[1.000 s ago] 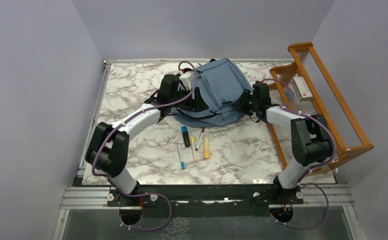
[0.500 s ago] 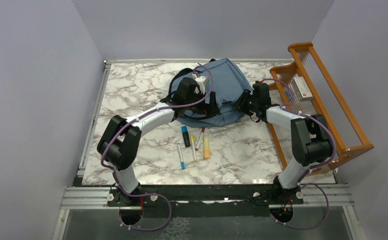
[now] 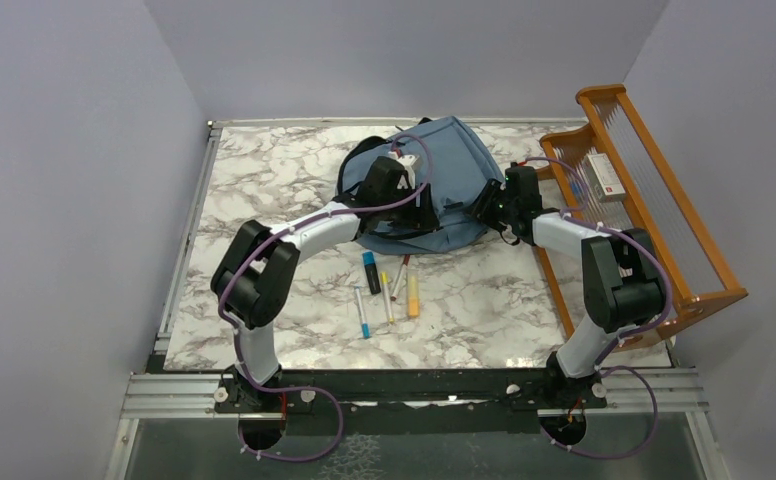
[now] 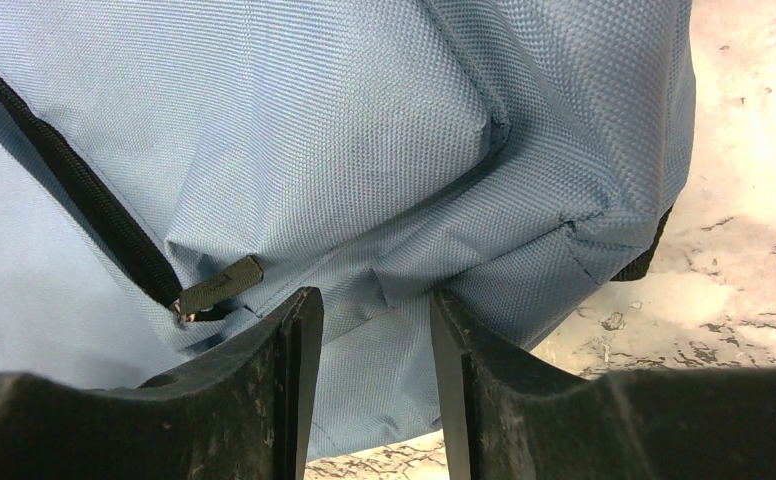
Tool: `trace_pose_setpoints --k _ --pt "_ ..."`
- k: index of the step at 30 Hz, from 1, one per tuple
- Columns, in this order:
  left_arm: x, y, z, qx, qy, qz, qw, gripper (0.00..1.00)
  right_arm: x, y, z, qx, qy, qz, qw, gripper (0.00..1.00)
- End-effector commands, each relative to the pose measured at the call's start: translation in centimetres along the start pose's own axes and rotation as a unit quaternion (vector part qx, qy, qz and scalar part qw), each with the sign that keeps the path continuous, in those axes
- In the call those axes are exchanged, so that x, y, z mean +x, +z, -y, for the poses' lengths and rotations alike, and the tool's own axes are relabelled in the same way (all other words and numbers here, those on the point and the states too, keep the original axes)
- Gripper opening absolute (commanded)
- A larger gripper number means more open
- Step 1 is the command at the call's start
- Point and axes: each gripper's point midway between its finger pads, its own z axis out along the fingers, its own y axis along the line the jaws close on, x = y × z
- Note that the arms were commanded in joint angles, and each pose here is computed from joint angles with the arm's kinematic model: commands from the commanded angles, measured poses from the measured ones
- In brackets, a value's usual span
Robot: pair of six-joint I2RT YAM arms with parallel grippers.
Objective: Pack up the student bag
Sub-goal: Zip the student bag at the center of the board.
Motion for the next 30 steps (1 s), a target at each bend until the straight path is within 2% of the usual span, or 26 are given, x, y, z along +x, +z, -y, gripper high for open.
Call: trace_pose_setpoints --k 1,10,20,28,30 --pt "-1.0 0.3 1.2 0.017 0.001 0.013 1.0 0.61 0.0 -0.1 1.1 0.012 -0.004 0.004 1.0 0.48" --pt "-0.4 0.7 1.7 0.031 0.0 0.003 1.0 0.38 -0.2 -0.1 1.1 0.013 -0.007 0.005 1.0 0.48" --pt "0.0 1.2 2.1 0.042 0.002 -0.007 0.999 0.27 -0.2 -0.2 1.2 0.016 -0.01 0.006 1.0 0.48" --pt "0.0 1.1 2.1 0.042 0.012 -0.007 0.999 0.02 -0.4 -0.3 1.0 0.015 -0.008 0.008 1.0 0.48" --pt "-0.2 1.1 2.1 0.042 0.022 -0.008 0.999 0.0 -0.5 -0.8 0.7 0.01 -0.003 0.009 1.0 0.48"
